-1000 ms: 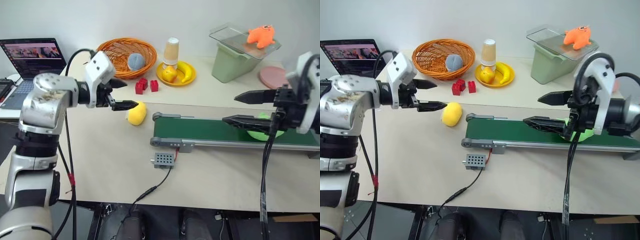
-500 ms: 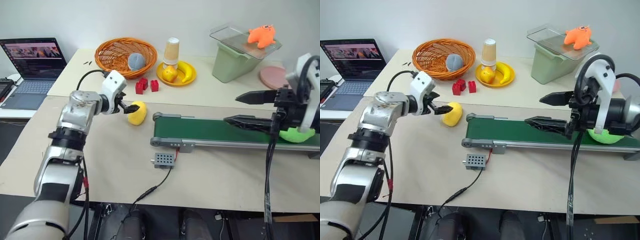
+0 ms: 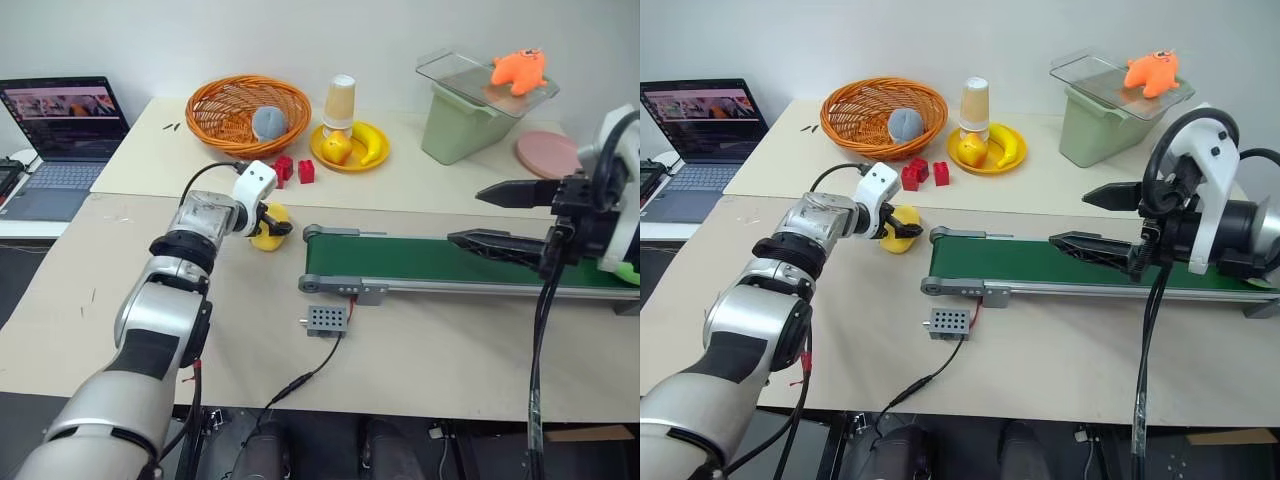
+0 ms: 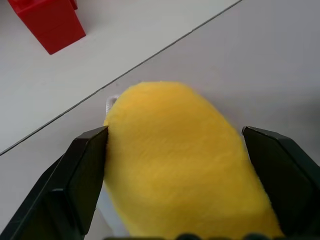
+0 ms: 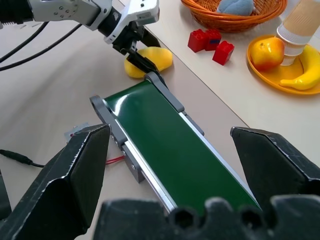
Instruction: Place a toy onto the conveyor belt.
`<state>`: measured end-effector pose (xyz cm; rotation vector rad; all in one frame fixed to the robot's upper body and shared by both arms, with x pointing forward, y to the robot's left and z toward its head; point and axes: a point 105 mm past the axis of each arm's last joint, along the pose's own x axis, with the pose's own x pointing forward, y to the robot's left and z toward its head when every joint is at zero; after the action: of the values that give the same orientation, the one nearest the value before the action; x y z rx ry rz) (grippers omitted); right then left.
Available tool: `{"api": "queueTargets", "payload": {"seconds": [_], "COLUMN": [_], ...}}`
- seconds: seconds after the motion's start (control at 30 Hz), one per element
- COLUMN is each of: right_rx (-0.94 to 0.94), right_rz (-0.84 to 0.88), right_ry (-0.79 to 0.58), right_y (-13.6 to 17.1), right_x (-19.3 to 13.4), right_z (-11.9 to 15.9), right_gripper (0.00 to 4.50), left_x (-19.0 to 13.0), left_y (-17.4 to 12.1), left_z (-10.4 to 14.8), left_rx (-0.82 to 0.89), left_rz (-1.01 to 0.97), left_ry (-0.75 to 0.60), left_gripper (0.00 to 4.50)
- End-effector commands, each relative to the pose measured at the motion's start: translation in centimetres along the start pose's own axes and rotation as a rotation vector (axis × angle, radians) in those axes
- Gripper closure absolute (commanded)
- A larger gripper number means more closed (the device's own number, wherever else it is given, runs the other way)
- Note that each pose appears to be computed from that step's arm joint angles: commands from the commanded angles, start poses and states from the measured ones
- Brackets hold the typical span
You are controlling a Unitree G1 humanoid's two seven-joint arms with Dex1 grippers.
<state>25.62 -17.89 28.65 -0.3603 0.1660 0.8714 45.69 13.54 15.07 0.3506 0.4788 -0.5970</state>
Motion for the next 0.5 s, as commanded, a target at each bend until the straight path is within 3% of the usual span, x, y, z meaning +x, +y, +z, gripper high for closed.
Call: {"api": "queueTargets", "payload": {"seconds": [0.03,0.2,0.3,0.5], "right_rx": [-0.032,-0.025,-0.027,-0.024], "right_rz": [-0.034,-0.040,-0.038,-0.030], "right_ry": [-0.037,-0.035,-0.034,-0.029], "right_y": [-0.1,-0.3,-0.3,-0.3], "right_x": [-0.8,-1.0,-1.0,-1.0], "right_z": [1.2,0.9,0.8,0.5], "right_gripper": [0.00,0.00,0.00,0.00], "left_x": [0.1,0.0,-0.3,-1.9], "left_y": [0.0,0.1,0.3,1.4], "left_z": [0.6,1.4,1.8,3.8], "left_rx": [-0.011,-0.033,-0.043,-0.032], "left_rz": [0.003,0.013,0.020,0.020], "left_ry": [-0.017,-0.053,-0.069,-0.131], "left_gripper": [0.78,2.59,3.44,3.44]}}
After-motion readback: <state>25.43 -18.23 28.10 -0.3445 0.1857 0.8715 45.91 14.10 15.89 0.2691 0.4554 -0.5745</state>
